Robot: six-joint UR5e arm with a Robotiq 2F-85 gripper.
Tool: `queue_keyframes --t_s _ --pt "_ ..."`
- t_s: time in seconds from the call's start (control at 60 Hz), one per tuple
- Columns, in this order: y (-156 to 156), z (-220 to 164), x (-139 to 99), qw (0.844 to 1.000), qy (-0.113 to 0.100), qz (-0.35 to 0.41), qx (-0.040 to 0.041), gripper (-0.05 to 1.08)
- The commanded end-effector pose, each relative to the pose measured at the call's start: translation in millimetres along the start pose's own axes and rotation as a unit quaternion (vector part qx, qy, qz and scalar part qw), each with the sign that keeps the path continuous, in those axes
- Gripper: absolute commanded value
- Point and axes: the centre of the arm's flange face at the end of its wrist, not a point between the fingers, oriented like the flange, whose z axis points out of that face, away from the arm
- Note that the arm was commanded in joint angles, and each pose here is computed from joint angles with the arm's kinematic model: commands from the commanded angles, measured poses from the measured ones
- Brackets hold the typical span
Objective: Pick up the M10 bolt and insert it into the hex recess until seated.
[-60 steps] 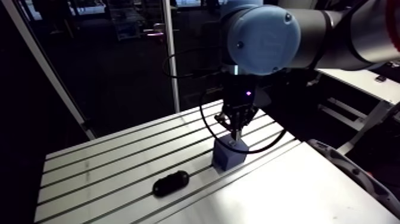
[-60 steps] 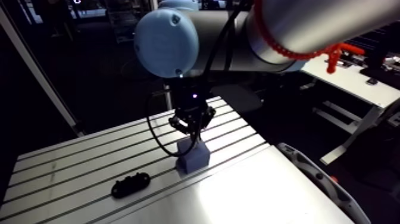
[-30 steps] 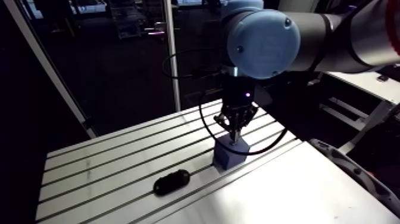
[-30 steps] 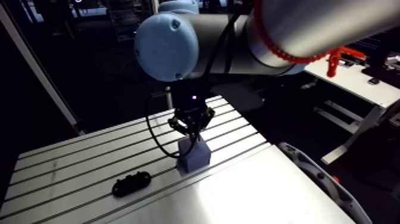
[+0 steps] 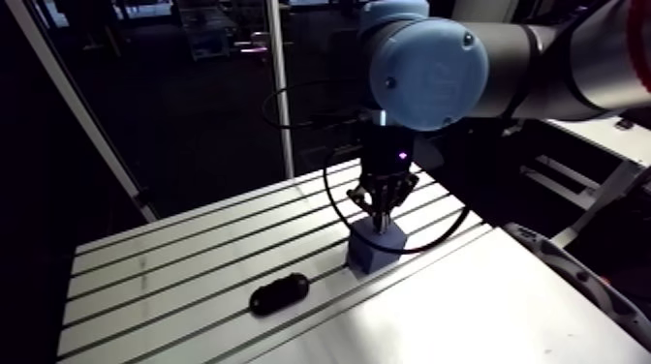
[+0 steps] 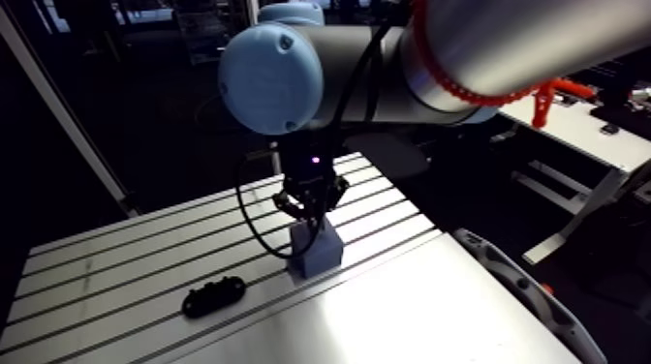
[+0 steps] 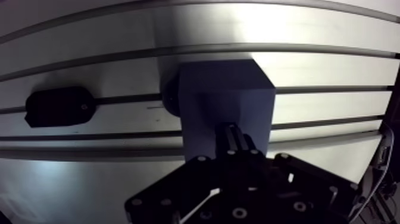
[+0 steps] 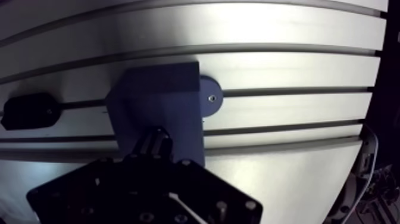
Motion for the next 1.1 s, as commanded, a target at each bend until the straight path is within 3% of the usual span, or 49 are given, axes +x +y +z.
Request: queue_keyframes --t_s 0.017,1.1 --pt "0.2 1.0 0.4 1.000 -0.001 -0.001 0.0004 1.08" --pt "-0.5 3.7 -0.5 1.000 0.001 -0.005 -0.0006 1.08"
